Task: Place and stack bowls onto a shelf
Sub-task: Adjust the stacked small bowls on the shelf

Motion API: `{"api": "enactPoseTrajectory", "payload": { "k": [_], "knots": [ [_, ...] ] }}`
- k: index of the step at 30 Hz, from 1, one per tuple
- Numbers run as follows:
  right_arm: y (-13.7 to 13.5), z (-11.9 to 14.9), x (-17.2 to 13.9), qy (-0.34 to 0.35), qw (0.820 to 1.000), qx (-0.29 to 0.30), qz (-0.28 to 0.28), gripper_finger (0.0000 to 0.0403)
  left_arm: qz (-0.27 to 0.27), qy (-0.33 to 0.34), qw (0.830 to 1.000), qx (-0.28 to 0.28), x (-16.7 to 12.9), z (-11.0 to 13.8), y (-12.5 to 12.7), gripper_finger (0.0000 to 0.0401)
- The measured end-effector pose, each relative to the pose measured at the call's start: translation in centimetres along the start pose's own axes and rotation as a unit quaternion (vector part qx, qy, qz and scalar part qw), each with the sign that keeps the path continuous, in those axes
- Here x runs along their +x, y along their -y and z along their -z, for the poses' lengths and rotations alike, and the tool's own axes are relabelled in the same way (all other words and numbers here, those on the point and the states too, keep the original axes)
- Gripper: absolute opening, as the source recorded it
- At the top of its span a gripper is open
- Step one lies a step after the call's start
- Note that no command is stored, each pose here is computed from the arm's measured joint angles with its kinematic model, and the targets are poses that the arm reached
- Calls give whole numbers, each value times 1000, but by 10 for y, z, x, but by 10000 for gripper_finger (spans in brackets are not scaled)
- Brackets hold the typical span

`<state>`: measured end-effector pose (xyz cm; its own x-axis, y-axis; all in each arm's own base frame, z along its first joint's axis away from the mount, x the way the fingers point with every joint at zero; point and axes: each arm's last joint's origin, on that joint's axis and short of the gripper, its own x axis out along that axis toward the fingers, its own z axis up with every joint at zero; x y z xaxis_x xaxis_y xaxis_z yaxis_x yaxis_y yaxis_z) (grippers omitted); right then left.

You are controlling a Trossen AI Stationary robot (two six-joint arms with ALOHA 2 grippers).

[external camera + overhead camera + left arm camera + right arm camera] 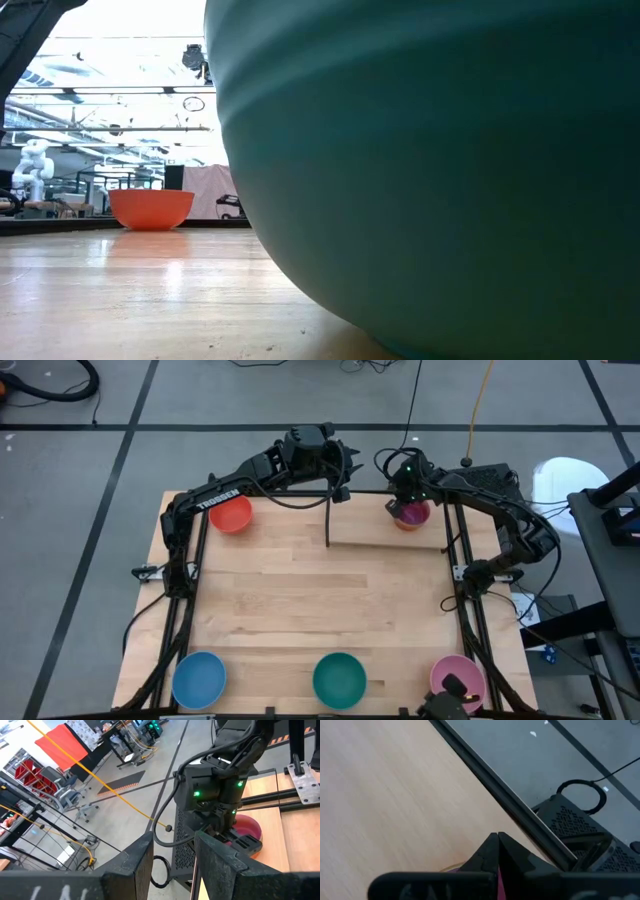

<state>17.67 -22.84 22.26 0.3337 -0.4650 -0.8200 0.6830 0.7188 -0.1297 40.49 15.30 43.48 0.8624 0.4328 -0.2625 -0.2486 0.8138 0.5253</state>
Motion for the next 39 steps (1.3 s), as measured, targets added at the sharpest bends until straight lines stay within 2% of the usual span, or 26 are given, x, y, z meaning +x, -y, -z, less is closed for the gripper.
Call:
{"api": "enactPoseTrajectory", "payload": {
  "k": [9, 13, 22, 26, 30, 35, 39],
  "knots": [
    [-1, 8, -1, -41, 999, 0, -5, 0, 0, 0, 1000, 0, 0, 0, 0, 149],
    [0, 12, -1, -62, 998, 12, 25, 0, 0, 0, 1000, 0, 0, 0, 0, 149],
    [0, 5, -26, -3, 999, 0, 34, 0, 0, 0, 1000, 0, 0, 0, 0, 149],
    [-4, 2, -57, 63, 998, -1, -5, 0, 0, 0, 1000, 0, 0, 0, 0, 149],
    [-12, 15, -92, 70, 997, 8, -26, 0, 0, 0, 1000, 0, 0, 0, 0, 149],
    [-27, 46, -119, -11, 991, -2, -130, 0, 0, 0, 1000, 0, 0, 0, 0, 149],
    [-38, 70, -123, -102, 980, -28, -167, 0, 0, 0, 1000, 1, 0, 0, 0, 149]
  ]
}}
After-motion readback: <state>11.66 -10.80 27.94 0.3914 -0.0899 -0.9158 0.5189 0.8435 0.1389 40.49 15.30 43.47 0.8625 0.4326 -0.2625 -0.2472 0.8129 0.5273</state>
